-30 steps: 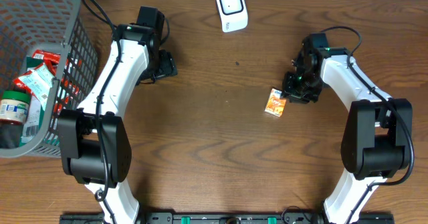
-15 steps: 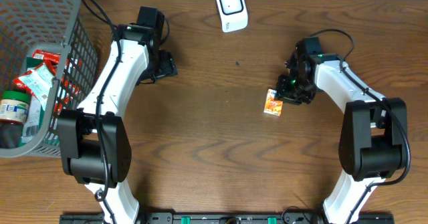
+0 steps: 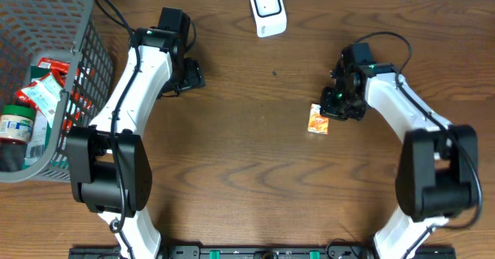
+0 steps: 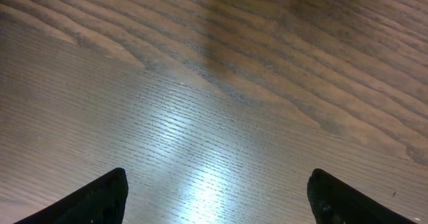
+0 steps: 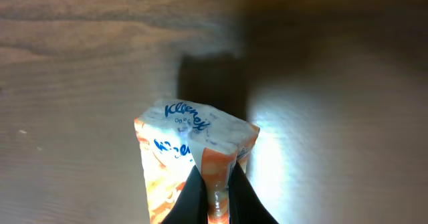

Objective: Scan the item barcode
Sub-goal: 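Grasp the tissue pack with the right gripper and lift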

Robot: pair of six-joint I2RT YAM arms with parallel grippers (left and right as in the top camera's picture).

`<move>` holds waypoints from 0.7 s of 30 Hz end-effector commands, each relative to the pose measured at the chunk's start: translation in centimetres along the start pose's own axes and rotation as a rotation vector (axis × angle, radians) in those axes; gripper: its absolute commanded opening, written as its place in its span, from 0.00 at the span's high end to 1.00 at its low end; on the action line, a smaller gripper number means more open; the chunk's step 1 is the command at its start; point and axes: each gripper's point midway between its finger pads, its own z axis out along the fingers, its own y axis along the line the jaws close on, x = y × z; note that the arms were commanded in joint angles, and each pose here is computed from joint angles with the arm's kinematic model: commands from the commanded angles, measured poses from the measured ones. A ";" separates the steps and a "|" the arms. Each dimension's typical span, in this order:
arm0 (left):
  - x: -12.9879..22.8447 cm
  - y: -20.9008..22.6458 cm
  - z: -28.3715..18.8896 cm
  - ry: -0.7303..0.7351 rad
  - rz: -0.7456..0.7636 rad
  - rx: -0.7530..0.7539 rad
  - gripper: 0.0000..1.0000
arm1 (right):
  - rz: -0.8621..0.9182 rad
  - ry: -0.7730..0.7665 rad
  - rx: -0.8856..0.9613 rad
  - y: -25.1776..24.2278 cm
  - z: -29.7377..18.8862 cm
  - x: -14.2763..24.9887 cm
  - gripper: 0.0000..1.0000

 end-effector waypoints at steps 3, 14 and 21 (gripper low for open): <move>-0.3 0.2 0.1 -0.002 -0.007 -0.013 0.14 | -0.042 -0.205 0.385 -3.7 -6.1 -0.9 0.99; -0.3 0.2 0.1 -0.002 -0.007 -0.013 0.14 | -0.223 -0.329 0.907 -4.1 -7.1 -1.0 0.99; -0.3 0.2 0.1 -0.002 -0.007 -0.013 0.15 | -0.293 -0.321 0.973 -3.3 -4.1 -1.2 0.99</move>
